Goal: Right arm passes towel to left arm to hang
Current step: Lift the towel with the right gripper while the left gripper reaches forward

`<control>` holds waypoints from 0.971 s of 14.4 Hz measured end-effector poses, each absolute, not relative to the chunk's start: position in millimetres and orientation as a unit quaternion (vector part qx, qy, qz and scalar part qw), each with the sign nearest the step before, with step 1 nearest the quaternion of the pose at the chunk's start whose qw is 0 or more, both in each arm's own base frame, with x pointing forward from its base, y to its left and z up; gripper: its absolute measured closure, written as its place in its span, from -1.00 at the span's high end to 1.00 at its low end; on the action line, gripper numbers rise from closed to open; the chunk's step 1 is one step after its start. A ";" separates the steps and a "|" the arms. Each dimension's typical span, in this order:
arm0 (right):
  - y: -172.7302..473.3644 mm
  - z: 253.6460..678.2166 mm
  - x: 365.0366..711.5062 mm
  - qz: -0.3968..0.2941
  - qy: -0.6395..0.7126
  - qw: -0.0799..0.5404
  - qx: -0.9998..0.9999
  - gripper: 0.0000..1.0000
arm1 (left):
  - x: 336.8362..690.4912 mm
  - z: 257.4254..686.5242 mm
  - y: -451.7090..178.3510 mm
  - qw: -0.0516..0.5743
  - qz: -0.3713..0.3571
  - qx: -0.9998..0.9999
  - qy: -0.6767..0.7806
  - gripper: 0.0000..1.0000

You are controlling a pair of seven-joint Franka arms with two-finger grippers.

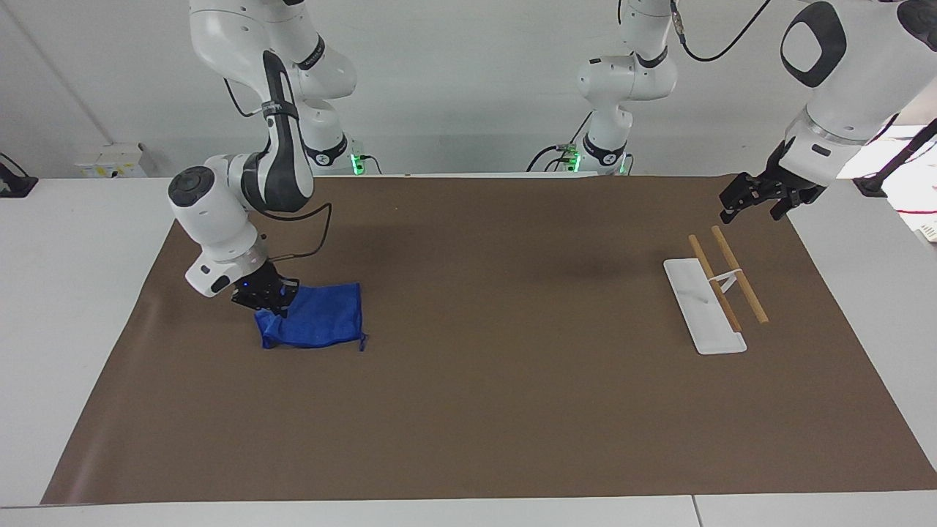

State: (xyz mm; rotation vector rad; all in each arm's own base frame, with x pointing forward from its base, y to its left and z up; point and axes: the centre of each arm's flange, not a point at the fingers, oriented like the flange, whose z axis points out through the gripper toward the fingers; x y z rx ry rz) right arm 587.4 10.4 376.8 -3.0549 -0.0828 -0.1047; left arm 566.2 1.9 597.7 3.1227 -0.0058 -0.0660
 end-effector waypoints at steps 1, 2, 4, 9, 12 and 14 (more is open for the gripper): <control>26.9 401.8 595.8 -0.033 -0.016 0.046 -0.998 -0.89 | 566.2 597.7 1.9 0.009 -0.021 1.000 -0.002 1.00; 45.7 428.1 603.3 -0.037 -0.003 0.050 -0.998 -0.89 | 566.2 597.8 1.9 0.009 -0.021 1.000 -0.002 1.00; 82.4 470.7 612.7 -0.053 0.030 0.075 -0.995 -0.89 | 566.4 597.9 1.9 0.009 -0.020 1.000 -0.002 1.00; 154.1 528.7 636.0 -0.067 0.146 0.212 -0.964 -0.89 | 566.6 597.9 -2.0 0.009 -0.019 1.000 -0.005 1.00; 194.7 534.2 644.8 -0.069 0.216 0.308 -0.924 -0.89 | 568.2 598.4 -16.3 0.009 -0.012 1.000 -0.010 1.00; 234.6 533.4 643.4 -0.074 0.285 0.340 -0.893 -0.89 | 570.3 595.2 -30.2 0.009 0.000 1.000 -0.005 1.00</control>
